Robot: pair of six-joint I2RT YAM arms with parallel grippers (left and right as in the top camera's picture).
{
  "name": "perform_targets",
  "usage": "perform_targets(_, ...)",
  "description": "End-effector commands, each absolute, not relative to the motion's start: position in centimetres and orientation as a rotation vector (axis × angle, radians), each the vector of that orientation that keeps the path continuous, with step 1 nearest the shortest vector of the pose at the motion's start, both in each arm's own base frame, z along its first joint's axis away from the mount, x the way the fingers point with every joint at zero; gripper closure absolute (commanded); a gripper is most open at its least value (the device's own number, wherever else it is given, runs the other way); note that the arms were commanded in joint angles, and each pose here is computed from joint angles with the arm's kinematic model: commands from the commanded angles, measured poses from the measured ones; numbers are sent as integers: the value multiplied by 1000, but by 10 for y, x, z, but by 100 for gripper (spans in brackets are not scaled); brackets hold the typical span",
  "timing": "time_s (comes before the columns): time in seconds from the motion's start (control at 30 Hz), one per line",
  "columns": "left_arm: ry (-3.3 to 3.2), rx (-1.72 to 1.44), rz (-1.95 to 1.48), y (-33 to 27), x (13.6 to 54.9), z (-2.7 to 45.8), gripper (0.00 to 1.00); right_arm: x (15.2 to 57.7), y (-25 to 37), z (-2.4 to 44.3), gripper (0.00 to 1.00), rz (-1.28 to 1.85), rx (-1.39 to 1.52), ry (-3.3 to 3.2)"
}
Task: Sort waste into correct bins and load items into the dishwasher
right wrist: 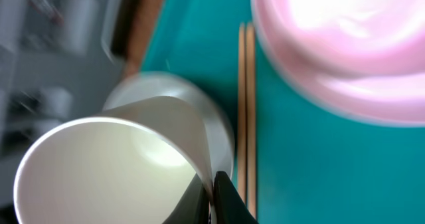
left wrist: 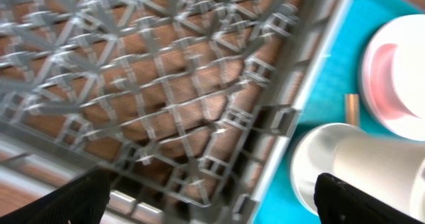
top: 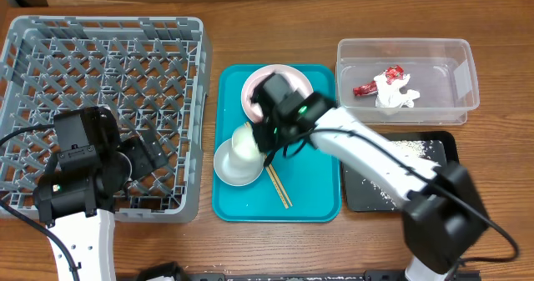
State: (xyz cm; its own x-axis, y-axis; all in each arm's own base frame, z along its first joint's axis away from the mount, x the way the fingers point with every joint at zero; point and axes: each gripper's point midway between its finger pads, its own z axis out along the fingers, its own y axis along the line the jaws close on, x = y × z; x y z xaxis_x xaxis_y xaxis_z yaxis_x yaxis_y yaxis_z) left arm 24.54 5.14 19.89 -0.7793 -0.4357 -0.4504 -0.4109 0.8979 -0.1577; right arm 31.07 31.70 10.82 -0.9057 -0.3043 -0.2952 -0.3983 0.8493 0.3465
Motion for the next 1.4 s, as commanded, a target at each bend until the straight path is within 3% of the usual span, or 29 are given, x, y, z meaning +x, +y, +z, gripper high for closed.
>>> perform_targets(0.0,2532,-495,-303,23,260,213,0,343,303,217,96,770,-433,2545)
perform_targets(0.1,2490,-383,-446,1,270,224,0,355,278,244,96,847,-359,2493)
perform_targets(0.3,2379,-86,-680,-54,290,249,0,357,256,254,96,1149,-313,2505)
perform_targets(0.63,2139,463,-1041,-177,307,281,0,330,273,276,96,1595,-456,2426)
perform_targets(0.77,2086,557,-1101,-200,306,285,0,312,281,299,96,1808,-555,2325)
perform_targets(1.1,2001,619,-1137,-210,305,299,13,306,282,308,96,1884,-586,2290)
perform_targets(1.37,2008,571,-1112,-197,314,299,12,312,277,290,96,1778,-495,2395)
